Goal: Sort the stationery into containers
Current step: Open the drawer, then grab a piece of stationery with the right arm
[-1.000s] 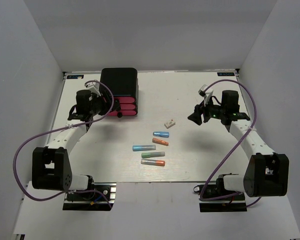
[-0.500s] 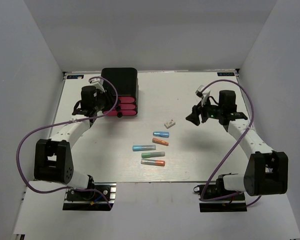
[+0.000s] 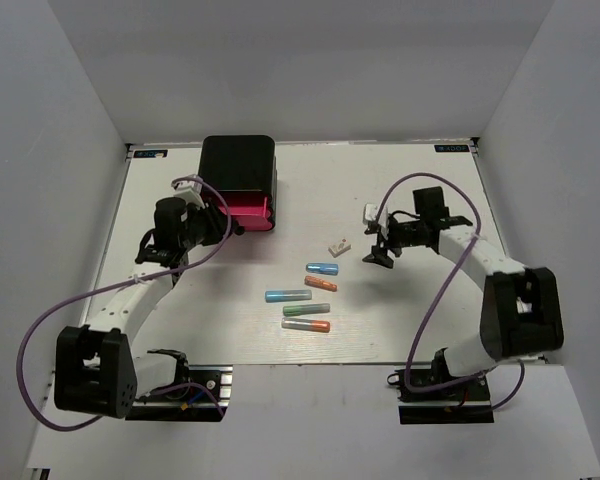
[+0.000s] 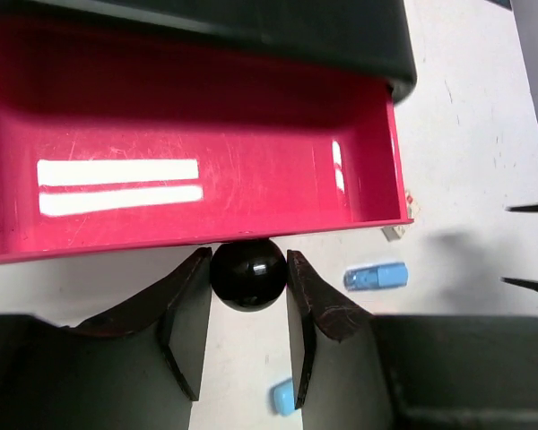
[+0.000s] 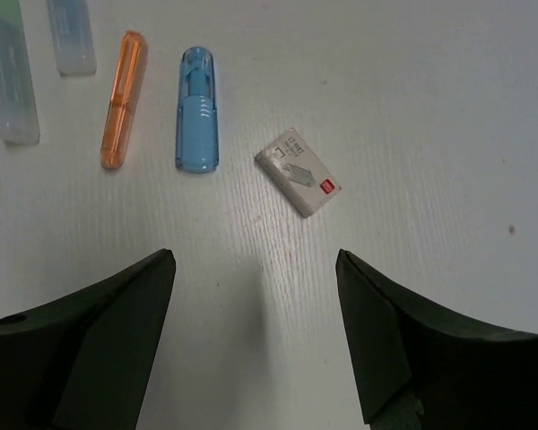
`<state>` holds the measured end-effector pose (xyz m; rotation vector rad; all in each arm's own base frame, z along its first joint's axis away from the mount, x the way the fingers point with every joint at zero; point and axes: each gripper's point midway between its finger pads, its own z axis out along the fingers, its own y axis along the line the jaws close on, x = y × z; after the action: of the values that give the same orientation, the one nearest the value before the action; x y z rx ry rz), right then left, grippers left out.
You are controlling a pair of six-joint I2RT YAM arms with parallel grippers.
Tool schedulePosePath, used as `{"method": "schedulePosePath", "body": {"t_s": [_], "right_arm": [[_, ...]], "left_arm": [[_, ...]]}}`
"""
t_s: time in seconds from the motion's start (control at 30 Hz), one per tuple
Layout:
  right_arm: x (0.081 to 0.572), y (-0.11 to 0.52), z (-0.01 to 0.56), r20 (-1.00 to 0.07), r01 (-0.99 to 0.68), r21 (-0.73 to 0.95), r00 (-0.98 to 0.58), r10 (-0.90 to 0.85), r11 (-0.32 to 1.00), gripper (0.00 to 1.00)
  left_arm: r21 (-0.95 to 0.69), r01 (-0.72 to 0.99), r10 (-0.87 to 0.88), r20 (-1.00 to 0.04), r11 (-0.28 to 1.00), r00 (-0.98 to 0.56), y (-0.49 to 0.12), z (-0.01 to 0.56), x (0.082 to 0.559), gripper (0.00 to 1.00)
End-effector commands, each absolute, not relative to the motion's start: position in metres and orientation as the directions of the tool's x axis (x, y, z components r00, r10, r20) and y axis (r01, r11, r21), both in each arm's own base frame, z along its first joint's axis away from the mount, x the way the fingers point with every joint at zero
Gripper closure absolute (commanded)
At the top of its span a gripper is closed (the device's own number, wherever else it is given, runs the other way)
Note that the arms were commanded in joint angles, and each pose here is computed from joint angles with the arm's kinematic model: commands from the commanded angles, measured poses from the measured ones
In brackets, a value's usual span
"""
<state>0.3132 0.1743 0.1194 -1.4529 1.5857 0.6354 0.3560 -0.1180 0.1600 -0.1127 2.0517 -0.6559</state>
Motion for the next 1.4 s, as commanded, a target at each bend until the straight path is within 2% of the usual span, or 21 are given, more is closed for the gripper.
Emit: {"method": "schedulePosePath", "body": {"t_s": [0.0,0.1,0.13,0.2,0.23,0.33,0.47,0.53,0.7,0.8,0.83,0.93,0.97,1.03,1.07,1.1,1.17,1.2,1.27,1.3,1.37], "right_arm": [[0.317,0.188,0.116,-0.748,-0.892,-0.421,0.445,-0.493,-0.165,0.22],[0.330,0.194,0.099,-0.728,-0.880,-0.390,0.474,-0.495,-0.269,0.22],[0.338,0.195,0.095,-0.715,-0.873,-0.379,0.487,-0.501,-0.308,0.22],[0.350,0.199,0.090,-0.698,-0.861,-0.371,0.505,-0.507,-0.347,0.22],[0.358,0.202,0.085,-0.688,-0.859,-0.368,0.509,-0.517,-0.357,0.22],[0.373,0.209,0.074,-0.643,-0.832,-0.389,0.553,-0.530,-0.396,0.22],[0.373,0.219,0.061,-0.638,-0.822,-0.349,0.561,-0.528,-0.450,0.22],[0.368,0.222,0.049,-0.645,-0.826,-0.304,0.545,-0.535,-0.475,0.25],[0.368,0.231,0.039,-0.641,-0.833,-0.280,0.532,-0.553,-0.477,0.26],[0.369,0.234,0.032,-0.635,-0.838,-0.251,0.520,-0.571,-0.485,0.32],[0.364,0.234,0.022,-0.639,-0.846,-0.209,0.498,-0.586,-0.491,0.35],[0.366,0.231,0.014,-0.632,-0.861,-0.164,0.467,-0.618,-0.482,0.57],[0.367,0.230,0.016,-0.632,-0.863,-0.156,0.461,-0.623,-0.481,0.69],[0.361,0.227,0.016,-0.631,-0.865,-0.123,0.447,-0.634,-0.487,0.78],[0.361,0.227,0.021,-0.632,-0.865,-0.126,0.447,-0.633,-0.485,0.85],[0.362,0.232,0.037,-0.646,-0.862,-0.160,0.459,-0.610,-0.480,0.87],[0.355,0.241,0.057,-0.696,-0.881,-0.161,0.421,-0.582,-0.446,0.90],[0.355,0.250,0.091,-0.701,-0.872,-0.230,0.456,-0.548,-0.432,0.92],[0.356,0.271,0.126,-0.770,-0.902,-0.255,0.408,-0.491,-0.349,0.94],[0.347,0.283,0.160,-0.770,-0.882,-0.324,0.455,-0.447,-0.341,0.95],[0.357,0.311,0.198,-0.810,-0.903,-0.369,0.429,-0.399,-0.221,0.95]], "left_arm": [[-0.485,0.170,-0.319,-0.761,0.858,-0.565,-0.116,0.154,0.340,0.81],[-0.486,0.166,-0.318,-0.757,0.858,-0.571,-0.115,0.150,0.333,0.75],[-0.493,0.165,-0.328,-0.757,0.854,-0.566,-0.115,0.153,0.332,0.64],[-0.490,0.152,-0.329,-0.753,0.859,-0.570,-0.113,0.149,0.329,0.50],[-0.490,0.151,-0.329,-0.753,0.859,-0.570,-0.113,0.149,0.329,0.38],[-0.486,0.146,-0.331,-0.756,0.862,-0.565,-0.111,0.150,0.326,0.30],[-0.482,0.138,-0.332,-0.758,0.866,-0.562,-0.108,0.154,0.320,0.27],[-0.481,0.144,-0.334,-0.764,0.865,-0.552,-0.108,0.159,0.318,0.26],[-0.489,0.146,-0.344,-0.767,0.860,-0.542,-0.107,0.168,0.310,0.26],[-0.494,0.145,-0.358,-0.775,0.858,-0.521,-0.105,0.176,0.304,0.26],[-0.494,0.145,-0.358,-0.775,0.858,-0.521,-0.105,0.177,0.302,0.26],[-0.490,0.136,-0.359,-0.774,0.861,-0.521,-0.102,0.179,0.293,0.26],[-0.490,0.136,-0.359,-0.775,0.861,-0.520,-0.102,0.181,0.291,0.26],[-0.490,0.143,-0.361,-0.781,0.860,-0.509,-0.101,0.186,0.286,0.26],[-0.490,0.140,-0.360,-0.779,0.860,-0.514,-0.101,0.185,0.283,0.26],[-0.494,0.145,-0.358,-0.775,0.858,-0.521,-0.102,0.183,0.279,0.26],[-0.497,0.159,-0.357,-0.779,0.853,-0.516,-0.102,0.187,0.270,0.26],[-0.504,0.152,-0.365,-0.772,0.850,-0.520,-0.102,0.181,0.267,0.26],[-0.525,0.138,-0.388,-0.758,0.840,-0.525,-0.101,0.177,0.255,0.27],[-0.536,0.143,-0.396,-0.754,0.832,-0.524,-0.103,0.176,0.252,0.27],[-0.554,0.123,-0.414,-0.735,0.824,-0.537,-0.102,0.167,0.245,0.27]]}}
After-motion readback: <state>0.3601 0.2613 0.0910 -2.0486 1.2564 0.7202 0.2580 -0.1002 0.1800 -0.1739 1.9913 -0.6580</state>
